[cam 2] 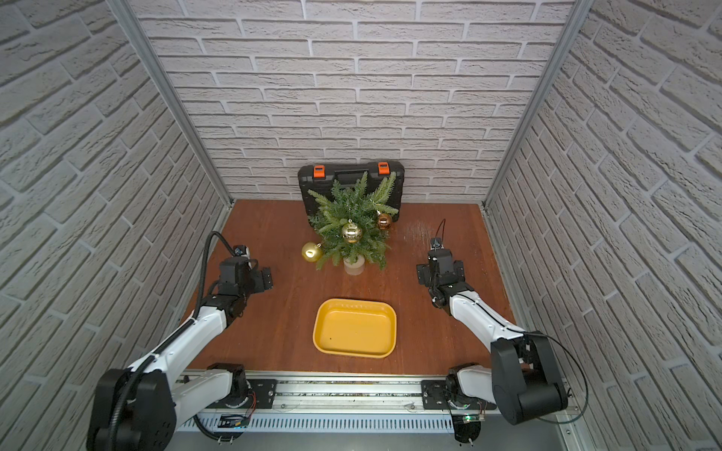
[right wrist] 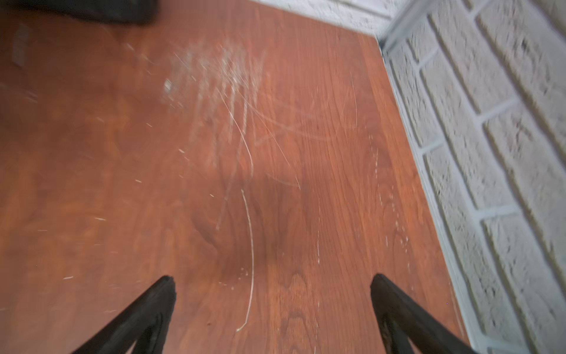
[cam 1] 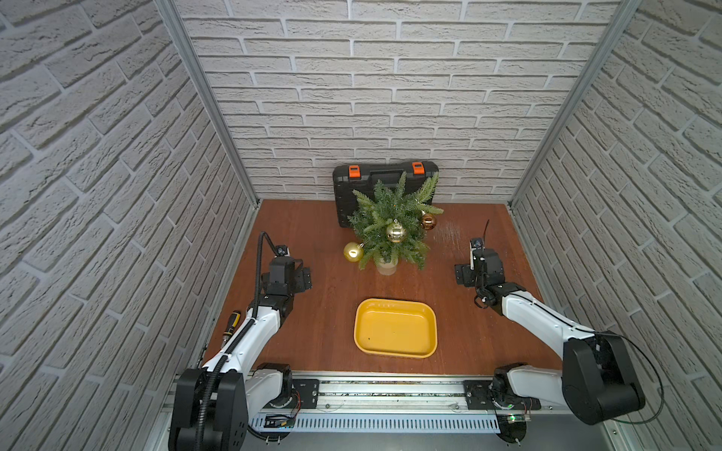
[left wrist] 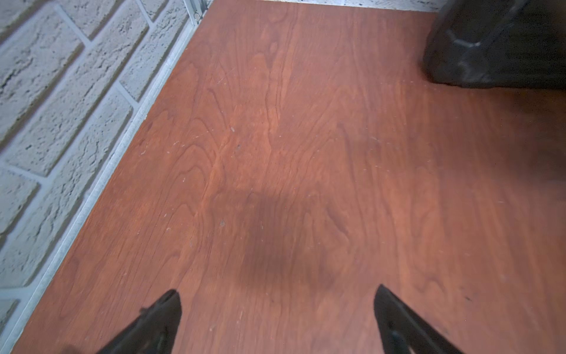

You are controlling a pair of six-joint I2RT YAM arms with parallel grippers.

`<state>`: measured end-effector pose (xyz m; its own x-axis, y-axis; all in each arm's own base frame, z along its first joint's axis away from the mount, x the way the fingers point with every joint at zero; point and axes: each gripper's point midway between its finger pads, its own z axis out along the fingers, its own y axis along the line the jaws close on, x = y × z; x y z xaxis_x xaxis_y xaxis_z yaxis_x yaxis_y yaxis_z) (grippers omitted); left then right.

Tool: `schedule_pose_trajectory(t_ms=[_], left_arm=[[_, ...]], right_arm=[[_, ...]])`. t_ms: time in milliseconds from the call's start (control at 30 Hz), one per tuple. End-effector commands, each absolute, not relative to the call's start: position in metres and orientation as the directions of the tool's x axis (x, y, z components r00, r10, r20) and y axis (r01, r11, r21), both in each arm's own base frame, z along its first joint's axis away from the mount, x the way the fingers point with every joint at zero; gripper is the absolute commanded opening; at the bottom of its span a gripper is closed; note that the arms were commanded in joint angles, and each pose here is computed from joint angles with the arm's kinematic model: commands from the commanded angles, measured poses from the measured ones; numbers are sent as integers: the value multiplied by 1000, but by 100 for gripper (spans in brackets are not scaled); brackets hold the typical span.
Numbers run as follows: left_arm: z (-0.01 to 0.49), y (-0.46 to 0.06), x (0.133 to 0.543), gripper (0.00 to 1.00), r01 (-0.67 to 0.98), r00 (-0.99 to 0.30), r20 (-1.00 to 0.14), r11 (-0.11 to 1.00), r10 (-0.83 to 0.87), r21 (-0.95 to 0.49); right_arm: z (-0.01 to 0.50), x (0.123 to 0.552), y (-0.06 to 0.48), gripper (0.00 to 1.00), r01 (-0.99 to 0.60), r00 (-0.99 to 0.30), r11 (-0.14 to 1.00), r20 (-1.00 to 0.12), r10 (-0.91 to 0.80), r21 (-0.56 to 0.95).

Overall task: Decorate the small christmas tree with ornaments
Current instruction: Reset both arms

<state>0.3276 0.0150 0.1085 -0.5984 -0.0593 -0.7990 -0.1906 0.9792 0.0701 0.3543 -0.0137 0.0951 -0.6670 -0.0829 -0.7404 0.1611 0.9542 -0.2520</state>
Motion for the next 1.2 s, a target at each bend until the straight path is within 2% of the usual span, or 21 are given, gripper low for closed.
schedule_pose_trajectory(t_ms=[0, 100, 167, 300, 467, 533, 600, 667, 867, 1167], left_arm=[[143, 29, 363, 98, -224, -380, -924, 973, -32, 59], [137, 31, 374, 98, -173, -325, -942, 985, -79, -23], [125, 39, 379, 96, -163, -370, -919, 983, -137, -81], [111, 35, 380, 95, -96, -363, -921, 989, -143, -116], [112, 22, 381, 95, -29, -369, -923, 994, -109, -106], [112, 26, 382, 94, -37, -374, -925, 998, -69, -59], [117, 37, 381, 96, -79, -320, -947, 997, -37, -12], [118, 46, 382, 98, -112, -280, -958, 993, -54, -23], [91, 37, 395, 98, -62, -321, -947, 998, -18, 2], [88, 36, 399, 98, -84, -353, -936, 996, 8, 40]], right_arm=[[117, 383, -19, 100, 255, -490, 947, -870, -49, -197], [113, 390, -16, 100, 238, -474, 953, -879, -54, -187], [110, 394, -12, 99, 216, -439, 963, -897, -51, -161], [105, 393, -11, 100, 188, -423, 973, -905, -40, -131], [106, 387, -7, 100, 151, -374, 984, -927, -34, -97], [104, 387, -8, 99, 146, -375, 986, -927, -21, -81], [103, 387, -10, 99, 145, -375, 987, -927, -12, -71], [101, 387, -10, 99, 139, -372, 988, -928, -9, -65], [97, 387, -9, 99, 126, -355, 990, -935, -8, -56], [96, 387, -9, 99, 126, -364, 990, -931, -6, -55]])
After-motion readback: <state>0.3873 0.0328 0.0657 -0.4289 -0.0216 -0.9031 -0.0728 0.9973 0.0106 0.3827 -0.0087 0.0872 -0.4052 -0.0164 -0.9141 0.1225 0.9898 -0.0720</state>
